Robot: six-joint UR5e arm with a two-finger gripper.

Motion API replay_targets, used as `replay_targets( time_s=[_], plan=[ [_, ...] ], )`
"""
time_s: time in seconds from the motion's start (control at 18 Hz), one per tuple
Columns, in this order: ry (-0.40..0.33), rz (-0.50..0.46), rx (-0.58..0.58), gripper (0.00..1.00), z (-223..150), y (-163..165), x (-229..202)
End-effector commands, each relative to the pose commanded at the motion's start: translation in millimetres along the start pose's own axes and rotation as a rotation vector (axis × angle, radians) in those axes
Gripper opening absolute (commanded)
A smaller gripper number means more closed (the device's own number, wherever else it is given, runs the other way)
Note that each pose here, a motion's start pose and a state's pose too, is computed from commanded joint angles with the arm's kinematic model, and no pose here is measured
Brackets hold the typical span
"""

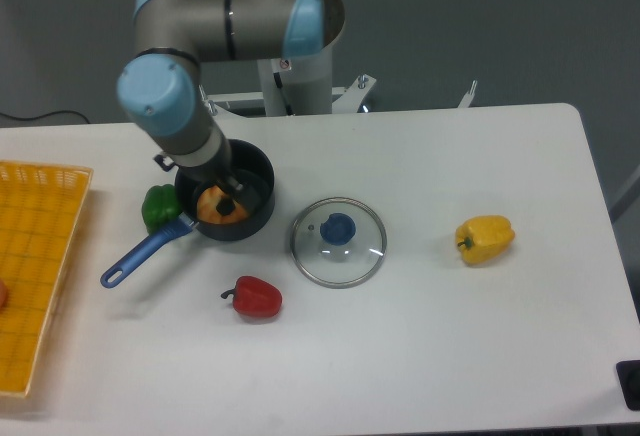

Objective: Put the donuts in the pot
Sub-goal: 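Lower the donut into the saucepan and release it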

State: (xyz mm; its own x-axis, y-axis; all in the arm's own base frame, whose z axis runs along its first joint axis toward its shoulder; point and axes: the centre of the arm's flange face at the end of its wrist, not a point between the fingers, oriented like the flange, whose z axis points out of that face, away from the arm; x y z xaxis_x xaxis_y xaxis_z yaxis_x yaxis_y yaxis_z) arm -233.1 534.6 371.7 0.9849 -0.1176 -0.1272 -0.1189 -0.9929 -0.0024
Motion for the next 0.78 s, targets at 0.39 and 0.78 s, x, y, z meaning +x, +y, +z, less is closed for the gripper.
replay_targets(
  time_s=[0.39, 0.78],
  plan=[
    [-0.032, -0.077, 0.062, 1.0, -9.5, 25.9, -68.0],
    [-0.007, -0.039, 0.063, 1.0, 4.5, 57.3, -108.9]
  ],
)
